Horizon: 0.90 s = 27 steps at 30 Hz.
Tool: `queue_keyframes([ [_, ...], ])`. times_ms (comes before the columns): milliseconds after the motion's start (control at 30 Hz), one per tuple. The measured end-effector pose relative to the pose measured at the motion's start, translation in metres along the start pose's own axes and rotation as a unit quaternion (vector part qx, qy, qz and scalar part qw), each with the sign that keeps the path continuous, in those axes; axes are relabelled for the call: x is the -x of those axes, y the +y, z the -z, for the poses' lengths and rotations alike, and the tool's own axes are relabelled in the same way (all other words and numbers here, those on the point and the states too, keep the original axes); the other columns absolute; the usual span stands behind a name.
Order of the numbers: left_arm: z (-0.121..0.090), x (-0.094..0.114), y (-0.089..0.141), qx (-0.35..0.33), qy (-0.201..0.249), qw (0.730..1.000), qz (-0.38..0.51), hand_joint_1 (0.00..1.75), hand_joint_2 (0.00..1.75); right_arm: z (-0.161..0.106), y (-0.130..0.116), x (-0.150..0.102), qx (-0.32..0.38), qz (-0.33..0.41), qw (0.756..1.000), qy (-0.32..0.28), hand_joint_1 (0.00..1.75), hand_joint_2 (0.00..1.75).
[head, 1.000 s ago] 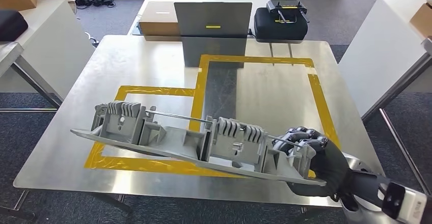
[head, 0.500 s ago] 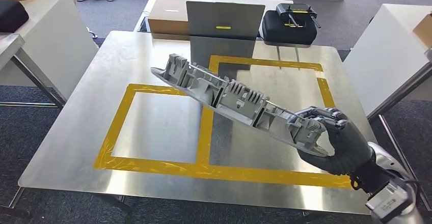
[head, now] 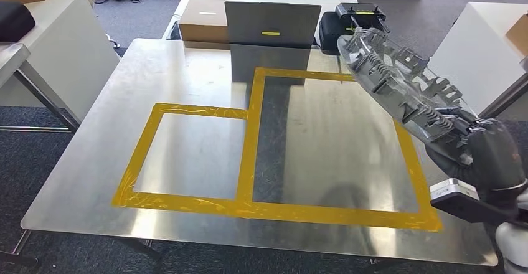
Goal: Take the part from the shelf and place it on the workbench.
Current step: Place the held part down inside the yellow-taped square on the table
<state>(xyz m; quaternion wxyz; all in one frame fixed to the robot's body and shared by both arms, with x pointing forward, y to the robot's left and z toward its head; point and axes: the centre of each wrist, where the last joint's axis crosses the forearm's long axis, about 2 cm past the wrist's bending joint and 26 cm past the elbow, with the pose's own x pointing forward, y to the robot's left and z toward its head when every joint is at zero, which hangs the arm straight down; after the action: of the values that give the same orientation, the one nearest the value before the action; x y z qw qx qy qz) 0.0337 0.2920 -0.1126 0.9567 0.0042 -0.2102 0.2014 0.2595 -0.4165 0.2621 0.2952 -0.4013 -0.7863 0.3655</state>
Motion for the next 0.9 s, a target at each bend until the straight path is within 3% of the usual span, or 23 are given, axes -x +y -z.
queue_keyframes([
  [167,0.000,0.000,-0.003,0.006,-0.003,1.000,0.001,0.00,1.75,-0.010,0.008,0.015,-0.034,-0.092,0.994,0.049,1.75,1.75],
  [367,-0.001,0.002,-0.006,0.014,-0.006,1.000,0.005,0.00,1.75,-0.014,0.037,0.023,-0.090,-0.163,0.979,0.077,1.75,1.75],
  [633,-0.001,0.003,-0.008,0.021,-0.007,1.000,0.012,0.00,1.75,0.014,0.079,0.025,-0.151,-0.198,0.966,0.072,1.75,1.75],
  [900,-0.001,0.003,-0.009,0.022,-0.005,1.000,0.012,0.00,1.75,0.029,0.114,0.013,-0.183,-0.188,0.964,0.050,1.75,1.75],
])
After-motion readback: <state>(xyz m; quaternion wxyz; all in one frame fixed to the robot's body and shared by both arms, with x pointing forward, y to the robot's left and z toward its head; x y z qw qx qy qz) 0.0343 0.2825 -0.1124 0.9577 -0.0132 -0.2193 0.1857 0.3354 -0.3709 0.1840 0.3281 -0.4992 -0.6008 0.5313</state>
